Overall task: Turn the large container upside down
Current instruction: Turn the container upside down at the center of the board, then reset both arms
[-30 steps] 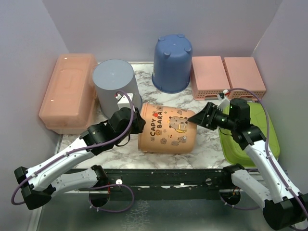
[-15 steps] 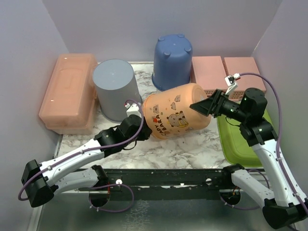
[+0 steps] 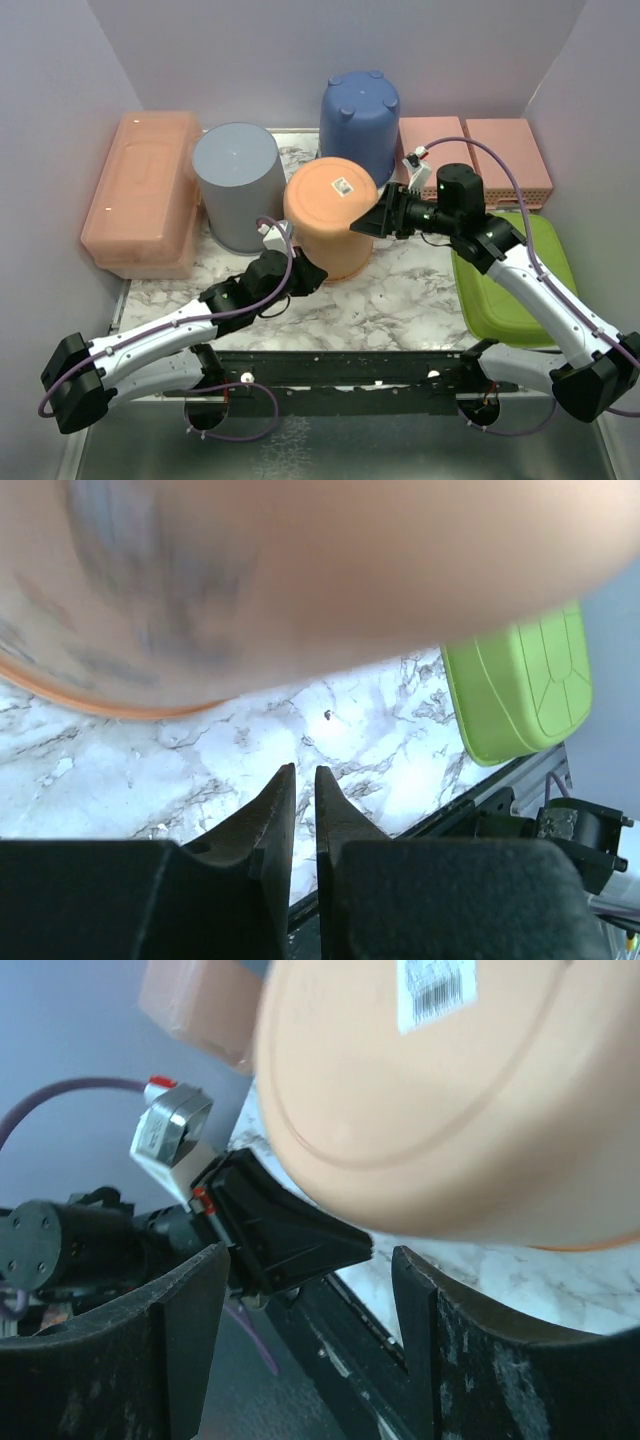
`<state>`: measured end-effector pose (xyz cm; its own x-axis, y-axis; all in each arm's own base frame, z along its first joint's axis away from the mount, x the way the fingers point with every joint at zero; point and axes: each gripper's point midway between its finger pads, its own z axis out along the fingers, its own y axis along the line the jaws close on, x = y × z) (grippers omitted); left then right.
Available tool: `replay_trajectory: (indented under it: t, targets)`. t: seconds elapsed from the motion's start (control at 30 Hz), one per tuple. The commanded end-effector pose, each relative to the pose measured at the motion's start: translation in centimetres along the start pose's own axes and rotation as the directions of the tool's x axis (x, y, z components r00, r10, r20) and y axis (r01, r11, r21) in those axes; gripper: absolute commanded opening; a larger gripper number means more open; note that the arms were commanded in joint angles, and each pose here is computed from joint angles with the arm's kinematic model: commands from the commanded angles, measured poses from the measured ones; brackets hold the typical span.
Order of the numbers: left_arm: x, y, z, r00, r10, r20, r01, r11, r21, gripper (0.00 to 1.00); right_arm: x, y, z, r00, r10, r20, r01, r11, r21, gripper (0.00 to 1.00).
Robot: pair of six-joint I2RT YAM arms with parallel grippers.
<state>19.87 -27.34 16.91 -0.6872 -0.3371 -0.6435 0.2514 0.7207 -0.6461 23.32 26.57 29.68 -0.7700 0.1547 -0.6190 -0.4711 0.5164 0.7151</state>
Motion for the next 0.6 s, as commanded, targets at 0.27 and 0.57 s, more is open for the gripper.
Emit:
replay_trajectory:
  t: [0.27,0.57]
  targets:
    - [-2.7,0.4,-3.9,0.993,0.018,0.114,-0.019,1.000,0.008,0.69,-2.7,-2.6,0.5,0.990,-0.110,0.085,0.089,0.972,0.218,0.76]
    - [-9.1,-1.2,-6.8,0.963,0.168,0.211,-0.141,0.981,-0.134,0.99,-4.4,-10.0,-5.4,0.941,-0.233,0.246,0.029,0.778,0.627,1.00]
